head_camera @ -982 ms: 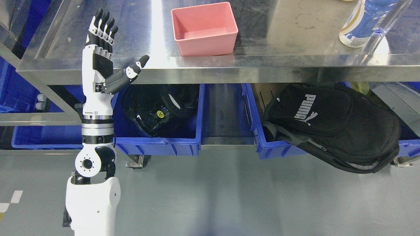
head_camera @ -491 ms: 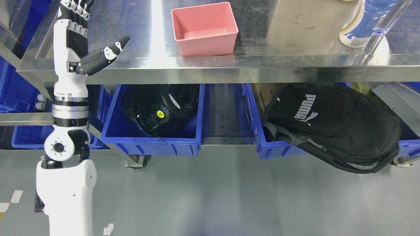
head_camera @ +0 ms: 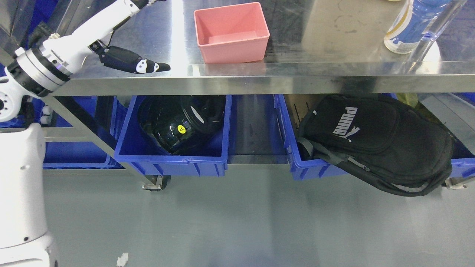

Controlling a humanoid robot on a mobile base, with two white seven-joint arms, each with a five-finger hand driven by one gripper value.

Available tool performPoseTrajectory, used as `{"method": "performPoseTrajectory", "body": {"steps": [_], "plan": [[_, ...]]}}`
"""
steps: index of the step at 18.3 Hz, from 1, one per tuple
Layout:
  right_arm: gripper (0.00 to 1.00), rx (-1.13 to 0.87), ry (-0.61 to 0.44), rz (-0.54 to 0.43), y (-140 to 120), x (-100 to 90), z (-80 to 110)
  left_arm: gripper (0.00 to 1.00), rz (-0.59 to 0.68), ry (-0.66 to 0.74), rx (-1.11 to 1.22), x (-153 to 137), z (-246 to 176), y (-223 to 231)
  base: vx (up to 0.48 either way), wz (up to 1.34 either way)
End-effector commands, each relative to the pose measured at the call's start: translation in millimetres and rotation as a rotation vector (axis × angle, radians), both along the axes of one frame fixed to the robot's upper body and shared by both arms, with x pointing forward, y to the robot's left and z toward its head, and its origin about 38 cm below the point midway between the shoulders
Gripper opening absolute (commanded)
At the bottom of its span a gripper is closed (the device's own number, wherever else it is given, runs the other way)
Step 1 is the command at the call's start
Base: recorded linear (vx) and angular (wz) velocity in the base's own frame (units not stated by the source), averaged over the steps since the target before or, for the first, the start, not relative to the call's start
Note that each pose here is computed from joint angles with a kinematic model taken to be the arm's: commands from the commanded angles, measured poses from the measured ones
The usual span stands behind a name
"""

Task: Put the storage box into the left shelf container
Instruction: 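Raise the left hand and reach toward the pink box on the table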

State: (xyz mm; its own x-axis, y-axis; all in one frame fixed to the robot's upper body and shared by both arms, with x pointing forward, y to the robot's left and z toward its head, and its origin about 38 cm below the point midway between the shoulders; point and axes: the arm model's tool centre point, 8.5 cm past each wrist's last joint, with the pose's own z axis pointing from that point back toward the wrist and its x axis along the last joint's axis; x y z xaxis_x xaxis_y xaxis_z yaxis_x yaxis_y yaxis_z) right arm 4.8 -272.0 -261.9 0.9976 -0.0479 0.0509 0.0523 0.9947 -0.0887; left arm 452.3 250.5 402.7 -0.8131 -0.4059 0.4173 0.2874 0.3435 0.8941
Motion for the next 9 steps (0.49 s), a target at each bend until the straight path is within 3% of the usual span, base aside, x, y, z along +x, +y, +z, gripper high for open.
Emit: {"method": "performPoseTrajectory", "body": {"steps": [1, 9], "plan": [[1.00, -0.018, -0.025, -0.019, -11.7, 8.3, 1.0, 0.97, 0.041, 0.128, 0.251, 25.9, 7.6, -19.9, 0.000, 0.00], [1.00, -0.020, -0.026, -0.019, -11.8, 9.3, 1.0, 0.93, -0.092, 0.334, 0.156, 60.5, 2.0, -150.9, 0.000, 0.00]]}}
